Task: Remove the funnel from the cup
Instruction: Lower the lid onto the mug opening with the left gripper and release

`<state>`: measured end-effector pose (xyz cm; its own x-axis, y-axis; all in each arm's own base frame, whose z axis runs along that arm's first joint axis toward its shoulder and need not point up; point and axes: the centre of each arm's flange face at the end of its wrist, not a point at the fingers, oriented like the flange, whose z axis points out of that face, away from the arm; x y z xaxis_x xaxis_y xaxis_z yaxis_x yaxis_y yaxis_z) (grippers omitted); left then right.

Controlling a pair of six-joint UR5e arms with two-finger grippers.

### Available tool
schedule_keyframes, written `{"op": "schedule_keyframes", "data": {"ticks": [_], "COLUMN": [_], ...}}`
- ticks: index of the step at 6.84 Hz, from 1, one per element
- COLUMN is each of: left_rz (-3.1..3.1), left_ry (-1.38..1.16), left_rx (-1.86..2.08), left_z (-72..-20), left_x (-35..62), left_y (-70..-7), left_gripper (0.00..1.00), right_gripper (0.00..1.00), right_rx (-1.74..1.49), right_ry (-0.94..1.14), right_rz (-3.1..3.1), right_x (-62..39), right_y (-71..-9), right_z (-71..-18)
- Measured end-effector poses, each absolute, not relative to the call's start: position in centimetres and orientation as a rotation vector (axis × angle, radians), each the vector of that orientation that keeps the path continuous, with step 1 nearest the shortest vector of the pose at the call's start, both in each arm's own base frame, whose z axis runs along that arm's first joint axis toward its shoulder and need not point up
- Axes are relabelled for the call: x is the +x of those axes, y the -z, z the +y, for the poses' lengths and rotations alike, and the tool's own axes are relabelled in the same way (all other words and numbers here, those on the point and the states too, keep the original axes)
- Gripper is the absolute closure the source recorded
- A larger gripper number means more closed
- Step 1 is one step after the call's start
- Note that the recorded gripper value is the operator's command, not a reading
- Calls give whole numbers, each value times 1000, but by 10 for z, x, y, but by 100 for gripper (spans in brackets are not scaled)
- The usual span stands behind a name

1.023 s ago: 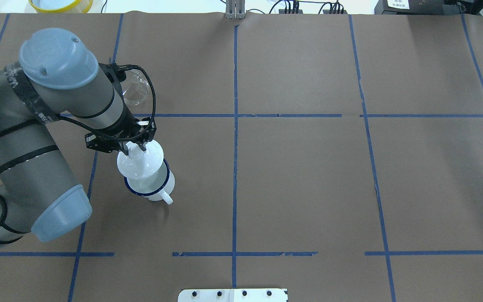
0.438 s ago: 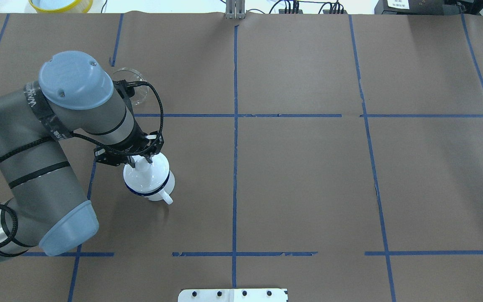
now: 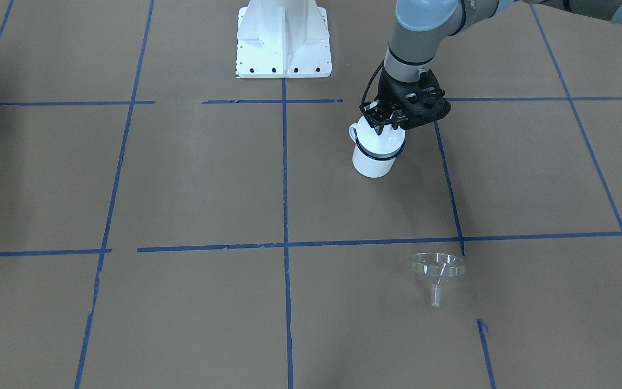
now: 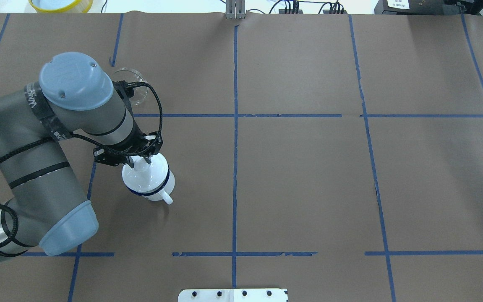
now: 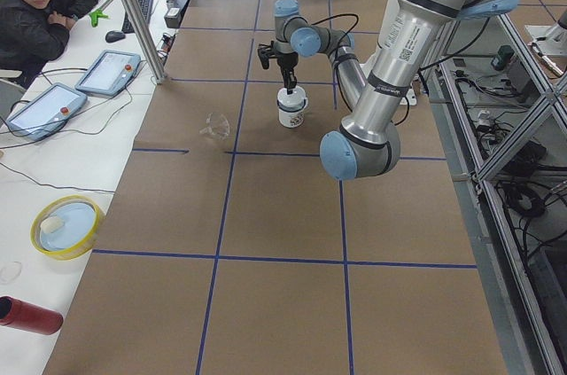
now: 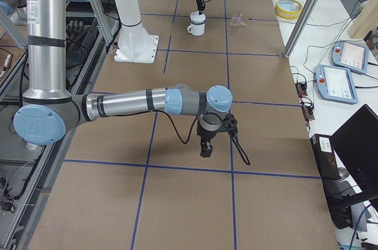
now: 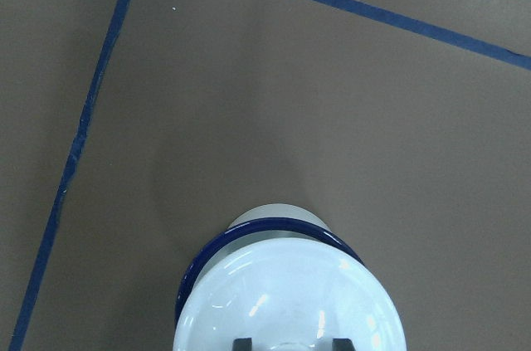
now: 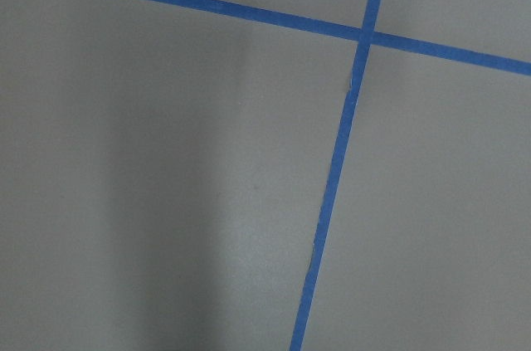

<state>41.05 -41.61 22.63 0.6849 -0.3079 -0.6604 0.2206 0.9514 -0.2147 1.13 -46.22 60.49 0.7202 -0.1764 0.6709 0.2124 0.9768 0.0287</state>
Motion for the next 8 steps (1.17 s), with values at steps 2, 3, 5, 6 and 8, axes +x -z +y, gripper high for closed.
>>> {"op": "schedule_keyframes", "data": {"ticks": [2, 3, 5, 6, 8], "left_rz": [759, 758, 753, 751, 753], "left_ry": [296, 296, 291, 290, 289], "left_rx": [-121, -122, -122, -122, -122], "left_z": [-417, -417, -416, -416, -416], "left_x": [411, 411, 410, 410, 410], "left_y": [-227, -228, -231, -233, -232], "left_gripper": [100, 100, 100, 100, 0], "right_gripper": [0, 0, 0, 0, 0], "right_rx": [-52, -52, -52, -52, -52], "right_ry": [215, 215, 215, 215, 215], "right_rz": [-736, -736, -736, -736, -736], "right_x": [11, 11, 11, 11, 11], "right_y": [-605, -605, -605, -605, -605], "right_z": [-462, -462, -462, -462, -462]}}
